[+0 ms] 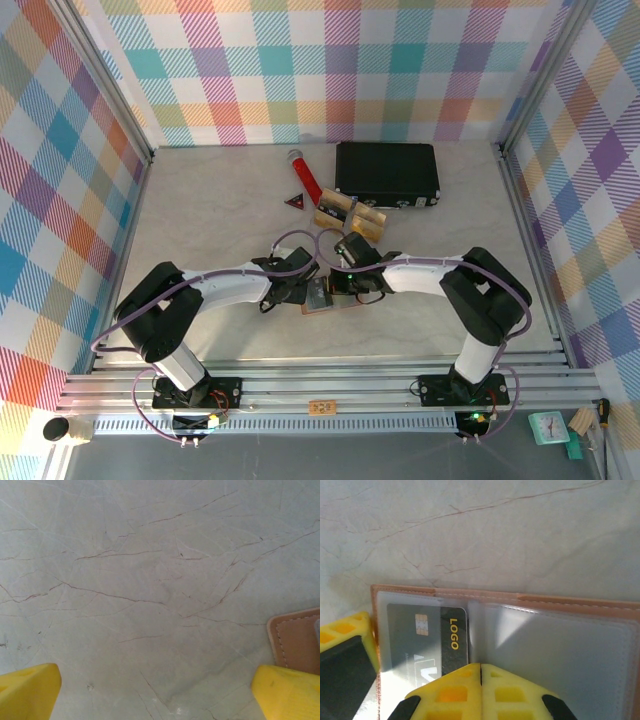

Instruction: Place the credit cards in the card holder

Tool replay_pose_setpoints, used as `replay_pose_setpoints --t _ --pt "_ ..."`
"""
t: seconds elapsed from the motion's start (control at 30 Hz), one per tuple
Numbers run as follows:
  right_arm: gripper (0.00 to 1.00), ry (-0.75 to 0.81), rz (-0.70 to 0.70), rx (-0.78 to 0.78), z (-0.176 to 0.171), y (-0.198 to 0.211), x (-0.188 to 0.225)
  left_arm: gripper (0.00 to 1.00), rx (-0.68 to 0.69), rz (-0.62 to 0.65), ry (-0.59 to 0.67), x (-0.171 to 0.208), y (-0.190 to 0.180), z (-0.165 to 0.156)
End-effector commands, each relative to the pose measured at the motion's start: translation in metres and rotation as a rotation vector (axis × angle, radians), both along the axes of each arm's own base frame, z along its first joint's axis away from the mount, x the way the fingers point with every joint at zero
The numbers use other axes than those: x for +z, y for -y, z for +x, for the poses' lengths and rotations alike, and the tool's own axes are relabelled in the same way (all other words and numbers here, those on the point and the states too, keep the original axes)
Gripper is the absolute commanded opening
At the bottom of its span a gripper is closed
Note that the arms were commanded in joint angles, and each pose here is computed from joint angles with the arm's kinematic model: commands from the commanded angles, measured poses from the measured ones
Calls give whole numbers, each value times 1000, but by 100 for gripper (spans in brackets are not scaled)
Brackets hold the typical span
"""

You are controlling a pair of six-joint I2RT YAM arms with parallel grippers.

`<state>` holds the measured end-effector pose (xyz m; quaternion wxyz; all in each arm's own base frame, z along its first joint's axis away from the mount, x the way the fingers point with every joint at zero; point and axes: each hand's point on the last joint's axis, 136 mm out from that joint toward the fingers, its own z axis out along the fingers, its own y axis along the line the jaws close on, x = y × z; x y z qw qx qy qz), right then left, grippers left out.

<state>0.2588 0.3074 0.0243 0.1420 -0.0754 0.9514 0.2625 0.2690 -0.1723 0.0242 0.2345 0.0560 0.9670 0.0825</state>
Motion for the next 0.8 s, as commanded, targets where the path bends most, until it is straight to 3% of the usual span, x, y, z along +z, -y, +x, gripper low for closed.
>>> replay_pose_setpoints --t 0.0,0.3,0.77 --pt "0 -15 52 25 -4 -20 6 100 -20 -28 -18 -14 14 -1" --pt "0 -18 83 30 -11 -27 16 100 -17 -37 -7 -12 13 -3" --pt "0 48 35 11 -15 -3 31 100 25 -74 53 27 -12 -3"
